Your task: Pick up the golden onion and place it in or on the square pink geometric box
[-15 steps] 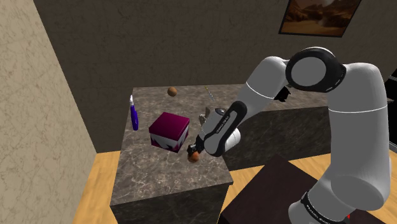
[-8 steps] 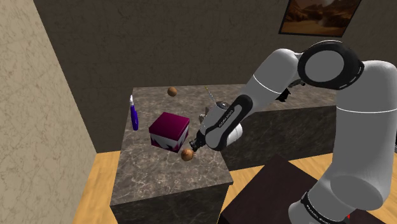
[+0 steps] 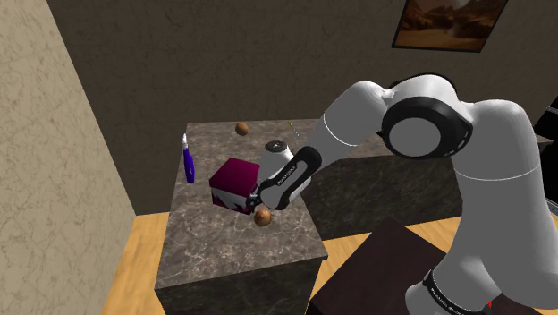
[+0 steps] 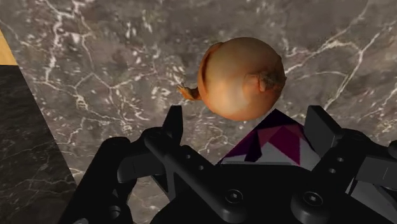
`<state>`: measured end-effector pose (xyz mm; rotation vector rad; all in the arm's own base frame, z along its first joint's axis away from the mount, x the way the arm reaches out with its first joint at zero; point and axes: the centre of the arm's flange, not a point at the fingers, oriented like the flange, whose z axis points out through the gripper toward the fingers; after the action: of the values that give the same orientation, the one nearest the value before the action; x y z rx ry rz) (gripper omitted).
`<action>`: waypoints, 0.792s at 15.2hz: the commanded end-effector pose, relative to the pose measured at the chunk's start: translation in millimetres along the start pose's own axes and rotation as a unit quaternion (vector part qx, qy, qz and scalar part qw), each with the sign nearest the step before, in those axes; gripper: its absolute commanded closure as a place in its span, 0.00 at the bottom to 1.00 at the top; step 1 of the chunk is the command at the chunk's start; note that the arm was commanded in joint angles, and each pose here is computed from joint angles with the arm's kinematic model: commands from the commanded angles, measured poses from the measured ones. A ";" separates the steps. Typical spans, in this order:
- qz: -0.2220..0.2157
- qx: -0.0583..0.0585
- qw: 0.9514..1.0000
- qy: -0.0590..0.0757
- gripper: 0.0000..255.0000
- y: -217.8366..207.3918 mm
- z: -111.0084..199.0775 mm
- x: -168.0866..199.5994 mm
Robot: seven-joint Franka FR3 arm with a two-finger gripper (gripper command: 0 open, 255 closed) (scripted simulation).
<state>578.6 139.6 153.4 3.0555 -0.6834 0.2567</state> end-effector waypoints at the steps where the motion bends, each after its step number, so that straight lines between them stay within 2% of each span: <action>1: 0.006 -0.005 1.000 -0.001 0.00 -2.7 9.5 1.6; 5: 0.006 -0.005 1.000 -0.001 0.00 -2.5 33.6 1.6; 12: 0.006 -0.005 1.000 -0.001 0.00 -2.5 33.6 1.6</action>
<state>586.3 140.0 120.6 3.0432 -0.7009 0.2508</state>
